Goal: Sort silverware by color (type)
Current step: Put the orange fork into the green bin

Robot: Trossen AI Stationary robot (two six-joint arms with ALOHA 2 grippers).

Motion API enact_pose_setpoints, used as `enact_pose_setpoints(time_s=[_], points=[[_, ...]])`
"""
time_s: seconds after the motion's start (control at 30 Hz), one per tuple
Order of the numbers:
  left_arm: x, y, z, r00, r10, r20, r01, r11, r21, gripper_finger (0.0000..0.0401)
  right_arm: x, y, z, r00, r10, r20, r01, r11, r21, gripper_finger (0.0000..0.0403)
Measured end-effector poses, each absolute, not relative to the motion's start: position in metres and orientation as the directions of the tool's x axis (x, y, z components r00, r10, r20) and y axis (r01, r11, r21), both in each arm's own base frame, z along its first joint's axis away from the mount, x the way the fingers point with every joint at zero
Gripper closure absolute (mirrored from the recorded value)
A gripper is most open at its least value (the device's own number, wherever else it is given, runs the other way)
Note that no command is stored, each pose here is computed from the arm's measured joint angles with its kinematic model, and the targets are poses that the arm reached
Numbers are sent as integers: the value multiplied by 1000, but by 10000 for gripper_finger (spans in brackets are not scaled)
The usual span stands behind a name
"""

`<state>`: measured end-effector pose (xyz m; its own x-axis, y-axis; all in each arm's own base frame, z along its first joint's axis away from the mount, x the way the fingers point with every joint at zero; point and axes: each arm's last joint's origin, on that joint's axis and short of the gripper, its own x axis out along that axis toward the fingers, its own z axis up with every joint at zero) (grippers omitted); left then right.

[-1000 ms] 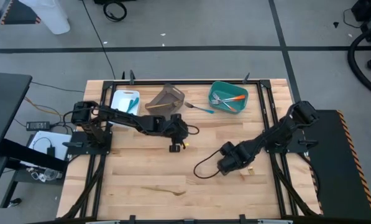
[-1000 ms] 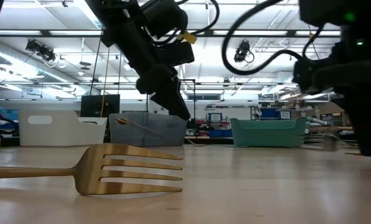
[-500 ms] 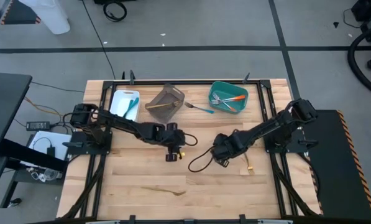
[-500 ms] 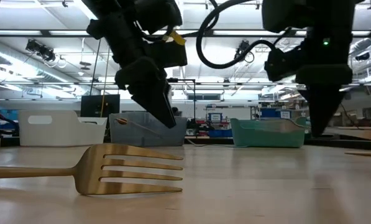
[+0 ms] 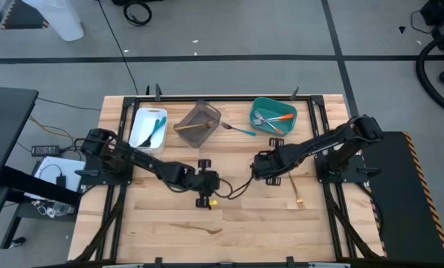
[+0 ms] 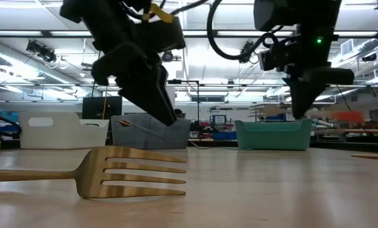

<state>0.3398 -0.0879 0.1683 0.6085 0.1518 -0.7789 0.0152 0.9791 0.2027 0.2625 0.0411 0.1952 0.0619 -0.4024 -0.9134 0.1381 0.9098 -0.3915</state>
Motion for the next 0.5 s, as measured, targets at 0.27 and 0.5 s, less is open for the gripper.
enact_pose_setpoints(time_s=[0.27, 0.5], points=[[337, -98, 168, 614, 136, -778, 103, 963, 249, 257, 258, 12, 216, 108, -483, -869, -107, 863, -493, 391], [336, -103, 159, 709, 27, -705, 226, 938, 263, 257, 252, -23, 228, 88, -509, -856, -128, 847, -516, 391]])
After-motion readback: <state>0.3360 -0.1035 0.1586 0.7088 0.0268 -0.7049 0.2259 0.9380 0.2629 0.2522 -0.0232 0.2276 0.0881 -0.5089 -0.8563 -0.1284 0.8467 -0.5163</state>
